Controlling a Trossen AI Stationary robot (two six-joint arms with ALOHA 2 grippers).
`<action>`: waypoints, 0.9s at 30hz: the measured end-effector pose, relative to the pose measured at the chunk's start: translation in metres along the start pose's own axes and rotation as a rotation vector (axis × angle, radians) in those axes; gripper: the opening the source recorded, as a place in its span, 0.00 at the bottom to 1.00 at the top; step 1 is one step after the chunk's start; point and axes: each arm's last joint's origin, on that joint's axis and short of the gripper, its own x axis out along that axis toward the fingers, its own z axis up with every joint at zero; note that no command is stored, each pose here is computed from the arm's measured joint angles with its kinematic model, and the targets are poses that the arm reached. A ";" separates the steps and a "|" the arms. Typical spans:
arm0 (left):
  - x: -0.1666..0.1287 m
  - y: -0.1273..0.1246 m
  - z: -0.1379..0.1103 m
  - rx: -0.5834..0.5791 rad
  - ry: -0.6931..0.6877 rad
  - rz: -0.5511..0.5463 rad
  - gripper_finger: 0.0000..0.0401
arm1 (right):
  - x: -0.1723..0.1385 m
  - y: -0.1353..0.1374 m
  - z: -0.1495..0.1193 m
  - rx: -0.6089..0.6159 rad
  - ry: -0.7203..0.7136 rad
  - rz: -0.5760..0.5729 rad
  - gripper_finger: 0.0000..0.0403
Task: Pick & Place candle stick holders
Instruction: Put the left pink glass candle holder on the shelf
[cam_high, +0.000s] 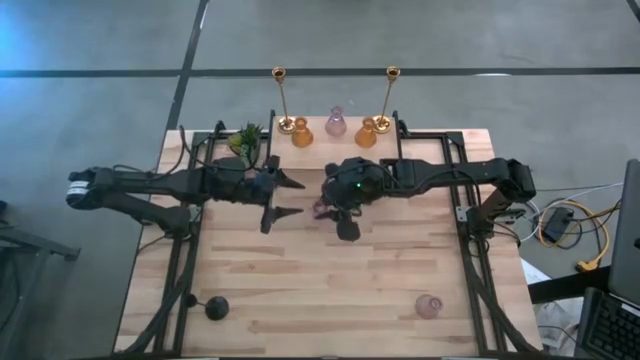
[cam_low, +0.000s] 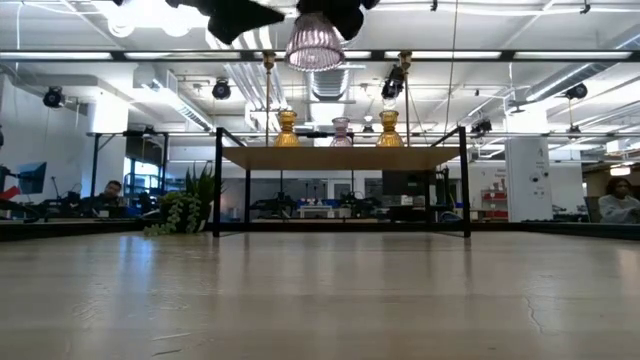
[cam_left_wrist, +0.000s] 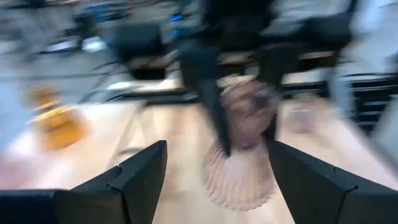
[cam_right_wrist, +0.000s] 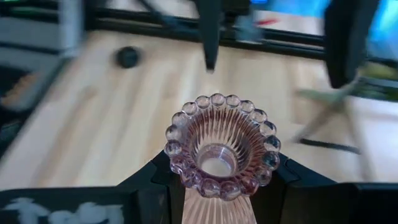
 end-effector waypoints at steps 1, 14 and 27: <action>-0.002 0.002 -0.001 0.001 0.017 0.062 0.71 | 0.001 -0.003 0.001 0.020 -0.012 -0.046 0.29; -0.055 0.013 0.019 -0.077 -0.104 0.494 0.66 | 0.052 -0.077 -0.006 0.201 -0.187 -0.215 0.29; -0.073 0.014 0.026 -0.032 -0.145 0.532 0.66 | 0.094 -0.118 0.002 0.163 -0.146 -0.297 0.29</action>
